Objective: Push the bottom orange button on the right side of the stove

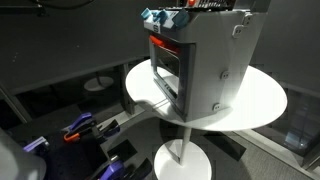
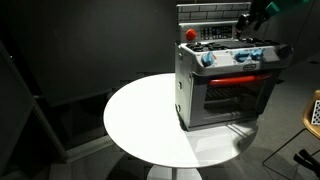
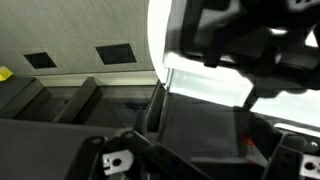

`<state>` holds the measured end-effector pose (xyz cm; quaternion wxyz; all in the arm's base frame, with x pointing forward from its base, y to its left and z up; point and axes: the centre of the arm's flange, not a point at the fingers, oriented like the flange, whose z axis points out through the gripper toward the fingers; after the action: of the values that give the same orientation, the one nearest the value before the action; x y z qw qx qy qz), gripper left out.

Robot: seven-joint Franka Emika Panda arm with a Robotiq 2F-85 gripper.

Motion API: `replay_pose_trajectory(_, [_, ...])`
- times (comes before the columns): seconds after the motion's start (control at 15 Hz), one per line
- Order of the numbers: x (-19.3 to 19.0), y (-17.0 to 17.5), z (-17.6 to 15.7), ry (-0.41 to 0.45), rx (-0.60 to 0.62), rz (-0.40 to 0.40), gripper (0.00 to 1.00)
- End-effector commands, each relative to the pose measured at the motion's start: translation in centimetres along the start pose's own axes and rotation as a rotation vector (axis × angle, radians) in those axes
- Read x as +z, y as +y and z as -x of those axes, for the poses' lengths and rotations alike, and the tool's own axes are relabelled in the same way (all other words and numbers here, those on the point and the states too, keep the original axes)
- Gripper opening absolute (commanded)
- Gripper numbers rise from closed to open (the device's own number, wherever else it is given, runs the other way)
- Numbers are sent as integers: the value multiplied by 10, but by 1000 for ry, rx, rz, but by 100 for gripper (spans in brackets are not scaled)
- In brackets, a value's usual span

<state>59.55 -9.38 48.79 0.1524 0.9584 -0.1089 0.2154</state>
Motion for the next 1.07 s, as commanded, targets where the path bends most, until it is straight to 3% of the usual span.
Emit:
replay_pose_trajectory(0.0, [-1, 2, -12, 22, 18, 11, 100])
replay_pose_trajectory(0.47, [-26, 2, 10, -71, 56, -77, 100])
replay_pose_trajectory(1.0, [-70, 4, 45, -310, 81, -156, 100])
